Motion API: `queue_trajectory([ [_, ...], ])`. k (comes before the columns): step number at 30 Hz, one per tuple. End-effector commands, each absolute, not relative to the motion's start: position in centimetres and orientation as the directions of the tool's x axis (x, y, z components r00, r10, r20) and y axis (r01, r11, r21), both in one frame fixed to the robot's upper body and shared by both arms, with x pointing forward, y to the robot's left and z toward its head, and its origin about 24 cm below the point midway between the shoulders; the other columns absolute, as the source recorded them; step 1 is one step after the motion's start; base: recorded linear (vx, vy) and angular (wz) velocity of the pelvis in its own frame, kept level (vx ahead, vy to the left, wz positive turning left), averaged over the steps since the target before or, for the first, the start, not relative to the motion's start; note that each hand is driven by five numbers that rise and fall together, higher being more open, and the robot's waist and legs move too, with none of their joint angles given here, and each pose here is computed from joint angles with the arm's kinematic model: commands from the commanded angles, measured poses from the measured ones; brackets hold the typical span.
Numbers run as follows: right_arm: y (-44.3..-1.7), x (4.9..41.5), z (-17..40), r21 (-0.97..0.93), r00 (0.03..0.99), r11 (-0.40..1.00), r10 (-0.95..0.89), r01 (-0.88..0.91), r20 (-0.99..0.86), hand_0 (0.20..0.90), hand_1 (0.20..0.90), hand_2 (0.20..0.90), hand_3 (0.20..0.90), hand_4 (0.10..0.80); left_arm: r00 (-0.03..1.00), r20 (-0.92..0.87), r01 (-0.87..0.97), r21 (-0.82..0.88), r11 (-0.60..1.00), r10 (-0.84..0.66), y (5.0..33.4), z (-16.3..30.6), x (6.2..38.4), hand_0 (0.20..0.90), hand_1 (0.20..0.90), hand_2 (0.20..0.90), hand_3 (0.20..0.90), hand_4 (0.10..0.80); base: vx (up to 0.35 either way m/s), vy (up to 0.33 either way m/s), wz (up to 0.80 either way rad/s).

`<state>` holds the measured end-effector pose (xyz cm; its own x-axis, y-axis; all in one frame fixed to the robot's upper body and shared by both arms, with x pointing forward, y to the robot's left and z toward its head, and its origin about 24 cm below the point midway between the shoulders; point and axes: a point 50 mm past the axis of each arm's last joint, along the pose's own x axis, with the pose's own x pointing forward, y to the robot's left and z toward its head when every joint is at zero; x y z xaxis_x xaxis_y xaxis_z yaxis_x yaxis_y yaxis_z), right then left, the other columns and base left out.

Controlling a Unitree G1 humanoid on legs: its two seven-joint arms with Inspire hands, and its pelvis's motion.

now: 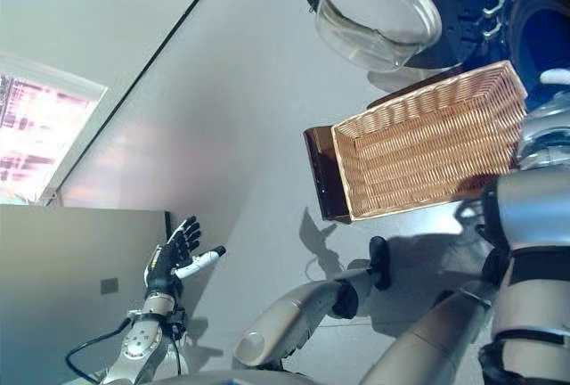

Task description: Pick up the clothes and place them into the washing machine

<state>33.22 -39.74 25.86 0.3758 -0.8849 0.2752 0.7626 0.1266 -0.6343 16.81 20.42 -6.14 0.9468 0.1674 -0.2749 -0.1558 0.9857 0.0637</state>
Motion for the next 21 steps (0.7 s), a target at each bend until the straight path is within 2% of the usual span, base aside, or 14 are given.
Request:
queue_trajectory([
  [1,-37.9,32.9,35.6,-0.515,0.365,-0.064,-0.631,0.855,0.685,0.9,0.9,0.9,0.9,0.8,0.92,-0.195,-0.325,0.098,0.941,0.339,24.4,-4.8,16.9,0.9,0.9,0.9,0.9,0.8,-0.01,0.004,0.04],
  [3,-37.9,33.1,35.1,-0.502,0.376,-0.006,-0.654,0.865,0.656,0.9,0.9,0.9,0.9,0.8,0.917,-0.204,-0.328,0.102,0.939,0.342,24.3,-5.1,17.0,0.9,0.9,0.9,0.9,0.8,-0.004,0.005,0.02],
  [6,-36.9,35.1,31.2,-0.464,0.495,0.257,-0.697,0.848,0.519,0.9,0.9,0.9,0.9,0.8,0.906,-0.261,-0.322,0.089,0.943,0.334,23.6,-6.3,16.9,0.9,0.9,0.9,0.9,0.8,0.002,0.002,-0.01],
  [7,-36.9,35.1,31.1,-0.465,0.496,0.258,-0.698,0.847,0.516,0.9,0.9,0.9,0.9,0.8,0.905,-0.262,-0.322,0.091,0.942,0.334,23.7,-6.3,16.9,0.9,0.9,0.9,0.9,0.8,0.006,-0.002,-0.06],
  [8,-36.4,35.9,29.3,-0.464,0.558,0.349,-0.691,0.814,0.459,0.9,0.9,0.9,0.9,0.8,0.905,-0.281,-0.306,0.09,0.948,0.318,23.5,-6.6,17.1,0.9,0.9,0.9,0.9,0.8,0.004,-0.003,-0.07],
  [9,-36.4,35.9,29.3,-0.464,0.558,0.349,-0.692,0.814,0.458,0.9,0.9,0.9,0.9,0.8,0.905,-0.281,-0.305,0.091,0.948,0.319,23.5,-6.6,17.0,0.9,0.9,0.9,0.9,0.8,0.01,0.002,-0.07],
  [10,-35.5,36.6,27.5,-0.366,0.581,0.457,-0.707,0.811,0.404,0.9,0.9,0.9,0.9,0.8,0.899,-0.291,-0.317,0.08,0.945,0.327,23.5,-6.9,17.0,0.9,0.9,0.9,0.9,0.8,0.007,-0.011,-0.11],
  [13,-33.9,37.6,22.9,-0.256,0.657,0.605,-0.697,0.754,0.287,0.9,0.9,0.9,0.9,0.8,0.901,-0.304,-0.301,0.074,0.951,0.309,23.4,-7.2,17.5,0.9,0.9,0.9,0.9,0.8,0.0,-0.023,-0.15],
  [14,-33.9,37.5,22.8,-0.255,0.657,0.606,-0.697,0.754,0.286,0.9,0.9,0.9,0.9,0.8,0.901,-0.304,-0.301,0.075,0.951,0.309,23.4,-7.2,17.5,0.9,0.9,0.9,0.9,0.8,-0.001,-0.03,-0.11],
  [15,-32.9,37.8,20.5,-0.089,0.677,0.676,-0.706,0.732,0.208,0.9,0.9,0.9,0.9,0.8,0.908,-0.295,-0.285,0.082,0.955,0.296,23.2,-7.0,17.8,0.9,0.9,0.9,0.9,0.8,0.008,-0.024,-0.04],
  [16,-32.6,37.8,19.3,-0.046,0.685,0.689,-0.707,0.723,0.175,0.9,0.9,0.9,0.9,0.8,0.912,-0.291,-0.275,0.091,0.957,0.29,23.2,-7.0,17.9,0.9,0.9,0.9,0.9,0.8,0.0,0.0,0.0],
  [17,-31.8,37.9,17.6,0.08,0.699,0.707,-0.707,0.703,0.111,0.9,0.9,0.9,0.9,0.8,0.91,-0.297,-0.273,0.092,0.958,0.288,23.0,-7.1,18.0,0.9,0.9,0.9,0.9,0.8,0.011,-0.015,0.07],
  [20,-31.0,37.9,16.0,0.124,0.71,0.712,-0.701,0.691,0.068,0.9,0.9,0.9,0.9,0.8,0.908,-0.302,-0.268,0.114,0.957,0.29,23.4,-7.2,18.1,0.9,0.9,0.9,0.9,0.8,0.014,-0.034,0.05],
  [21,-30.6,37.9,15.2,0.221,0.713,0.7,-0.701,0.679,0.031,0.9,0.9,0.9,0.9,0.8,0.908,-0.302,-0.265,0.121,0.957,0.289,23.4,-7.2,18.1,0.9,0.9,0.9,0.9,0.8,0.0,0.0,0.0],
])
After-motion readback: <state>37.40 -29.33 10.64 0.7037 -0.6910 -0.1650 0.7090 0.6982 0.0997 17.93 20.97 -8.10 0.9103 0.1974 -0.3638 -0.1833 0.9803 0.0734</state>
